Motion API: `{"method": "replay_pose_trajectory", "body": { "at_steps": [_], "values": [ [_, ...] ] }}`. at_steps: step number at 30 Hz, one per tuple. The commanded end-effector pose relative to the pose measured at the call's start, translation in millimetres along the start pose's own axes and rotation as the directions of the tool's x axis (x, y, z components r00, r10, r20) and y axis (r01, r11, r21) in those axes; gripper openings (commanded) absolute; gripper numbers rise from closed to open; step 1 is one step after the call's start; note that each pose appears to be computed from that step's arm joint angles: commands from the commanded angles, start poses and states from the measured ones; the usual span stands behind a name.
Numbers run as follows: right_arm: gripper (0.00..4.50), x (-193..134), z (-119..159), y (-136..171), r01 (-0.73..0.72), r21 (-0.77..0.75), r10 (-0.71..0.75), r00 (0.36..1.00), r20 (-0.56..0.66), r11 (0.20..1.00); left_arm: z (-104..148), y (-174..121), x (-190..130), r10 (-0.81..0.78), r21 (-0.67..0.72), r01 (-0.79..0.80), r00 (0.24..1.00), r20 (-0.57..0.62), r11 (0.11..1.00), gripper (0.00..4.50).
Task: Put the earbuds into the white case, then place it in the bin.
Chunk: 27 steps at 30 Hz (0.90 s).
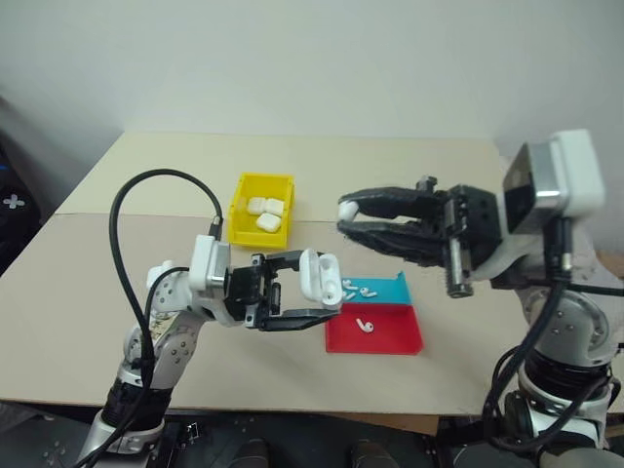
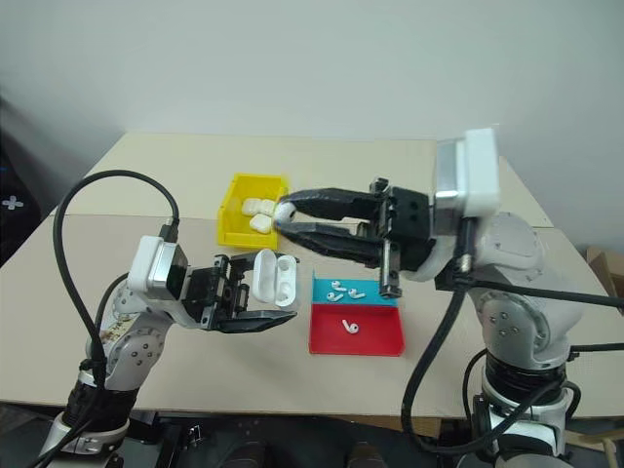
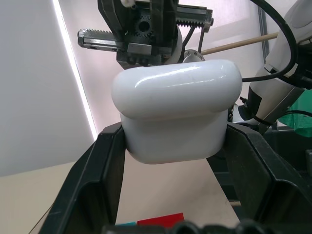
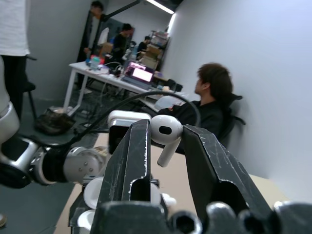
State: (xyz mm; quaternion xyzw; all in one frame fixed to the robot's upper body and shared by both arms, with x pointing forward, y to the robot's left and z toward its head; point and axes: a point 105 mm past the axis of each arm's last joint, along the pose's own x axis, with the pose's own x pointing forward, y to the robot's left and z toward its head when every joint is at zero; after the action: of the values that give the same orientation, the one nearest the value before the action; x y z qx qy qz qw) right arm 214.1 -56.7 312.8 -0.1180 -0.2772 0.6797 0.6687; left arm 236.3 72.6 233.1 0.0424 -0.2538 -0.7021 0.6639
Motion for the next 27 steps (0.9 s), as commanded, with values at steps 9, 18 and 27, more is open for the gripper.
{"method": "replay_pose_trajectory", "body": {
  "at_steps": [9,18,27],
  "values": [
    [1.21,-7.6,-20.0,4.2,-0.057,-0.057,0.052,0.996,-0.078,0.997,12.7,-4.5,2.7,-0.015,0.061,0.015,1.000,-0.003,0.998,2.77],
    [1.21,-13.8,-33.3,5.6,-0.053,-0.069,0.044,0.991,-0.126,0.996,12.6,-4.0,2.2,-0.003,0.067,0.004,1.000,-0.003,0.998,2.77],
    [1.85,-7.7,-28.7,5.9,-0.054,-0.125,0.041,0.993,-0.109,0.991,8.5,-4.0,1.1,-0.004,0.066,0.005,1.000,-0.017,0.998,2.77]
  ]
}}
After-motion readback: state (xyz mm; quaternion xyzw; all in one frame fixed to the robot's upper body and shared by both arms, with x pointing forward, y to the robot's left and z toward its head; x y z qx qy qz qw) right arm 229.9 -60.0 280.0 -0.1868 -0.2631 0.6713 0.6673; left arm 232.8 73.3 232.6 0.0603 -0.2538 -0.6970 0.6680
